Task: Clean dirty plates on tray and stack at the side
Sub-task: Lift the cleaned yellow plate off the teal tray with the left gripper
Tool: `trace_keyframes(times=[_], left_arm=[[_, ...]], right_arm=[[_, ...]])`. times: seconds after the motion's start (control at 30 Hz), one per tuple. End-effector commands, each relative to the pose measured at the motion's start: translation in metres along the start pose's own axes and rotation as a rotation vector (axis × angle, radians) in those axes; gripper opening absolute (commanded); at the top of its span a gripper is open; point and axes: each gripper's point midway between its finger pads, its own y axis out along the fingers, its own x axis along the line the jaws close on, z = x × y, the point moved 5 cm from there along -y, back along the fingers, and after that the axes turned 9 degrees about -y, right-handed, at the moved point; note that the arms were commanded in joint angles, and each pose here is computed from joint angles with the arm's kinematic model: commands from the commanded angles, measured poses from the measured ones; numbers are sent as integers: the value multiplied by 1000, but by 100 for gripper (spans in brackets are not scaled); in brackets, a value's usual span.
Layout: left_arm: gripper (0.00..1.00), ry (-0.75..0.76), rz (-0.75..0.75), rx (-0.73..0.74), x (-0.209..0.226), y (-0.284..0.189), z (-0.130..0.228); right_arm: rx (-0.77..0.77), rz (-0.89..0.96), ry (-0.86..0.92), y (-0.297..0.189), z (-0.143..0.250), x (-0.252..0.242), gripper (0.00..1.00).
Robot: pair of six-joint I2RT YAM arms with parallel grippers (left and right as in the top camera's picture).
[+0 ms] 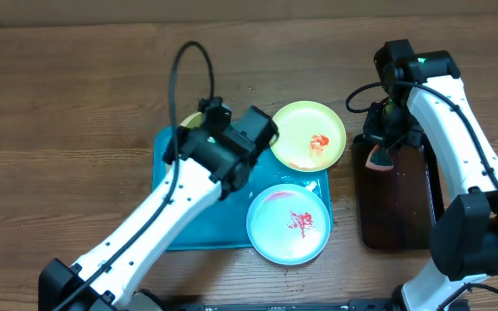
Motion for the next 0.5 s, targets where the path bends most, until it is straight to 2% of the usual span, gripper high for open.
trace_keyframes(times=[0.0,0.17,0.47], left_arm=[[5,-30,-162,-170,24,-26,-17],[5,-6,-248,-273,26,-44,-24],[5,46,-318,-304,32,-49,-28]], right_arm=[[-9,5,7,-1,0,-2,4],[-9,5,6,-1,0,-2,4],[-12,4,3,-1,-1,-2,4]])
